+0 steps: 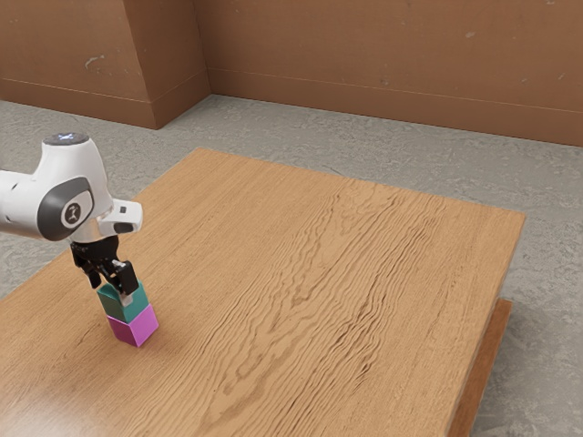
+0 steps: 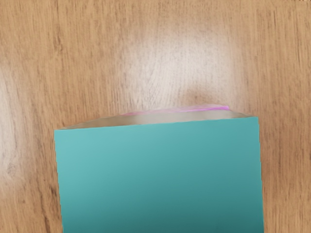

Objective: Pick up the blue block with one arm, and put the blue block on the table with one arm

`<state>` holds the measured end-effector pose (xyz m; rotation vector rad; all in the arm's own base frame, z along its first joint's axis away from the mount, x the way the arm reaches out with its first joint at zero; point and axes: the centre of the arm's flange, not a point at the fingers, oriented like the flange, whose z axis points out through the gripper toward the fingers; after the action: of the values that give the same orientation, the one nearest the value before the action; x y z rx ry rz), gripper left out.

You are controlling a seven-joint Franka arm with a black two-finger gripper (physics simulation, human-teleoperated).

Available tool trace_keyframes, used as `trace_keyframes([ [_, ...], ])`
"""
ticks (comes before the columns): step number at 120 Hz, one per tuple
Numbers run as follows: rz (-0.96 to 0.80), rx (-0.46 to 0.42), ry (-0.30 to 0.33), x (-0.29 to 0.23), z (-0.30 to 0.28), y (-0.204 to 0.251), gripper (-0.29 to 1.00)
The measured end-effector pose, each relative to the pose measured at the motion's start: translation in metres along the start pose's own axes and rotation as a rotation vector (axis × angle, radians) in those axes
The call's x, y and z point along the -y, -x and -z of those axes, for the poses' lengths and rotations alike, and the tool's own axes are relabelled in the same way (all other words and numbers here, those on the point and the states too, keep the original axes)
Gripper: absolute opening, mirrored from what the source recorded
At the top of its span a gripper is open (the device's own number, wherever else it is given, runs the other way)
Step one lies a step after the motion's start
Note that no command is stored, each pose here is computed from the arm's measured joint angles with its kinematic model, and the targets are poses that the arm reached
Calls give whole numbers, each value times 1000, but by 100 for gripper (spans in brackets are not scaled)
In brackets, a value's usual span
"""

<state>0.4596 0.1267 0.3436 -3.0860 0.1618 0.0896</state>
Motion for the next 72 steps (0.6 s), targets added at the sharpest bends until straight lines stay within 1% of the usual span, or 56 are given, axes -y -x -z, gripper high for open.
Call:
trace_keyframes([
  [26, -15, 2, 1, -3, -5, -11, 70],
  [57, -10, 14, 8, 1, -18, -13, 70],
  [72, -8, 4, 4, 3, -14, -12, 60],
])
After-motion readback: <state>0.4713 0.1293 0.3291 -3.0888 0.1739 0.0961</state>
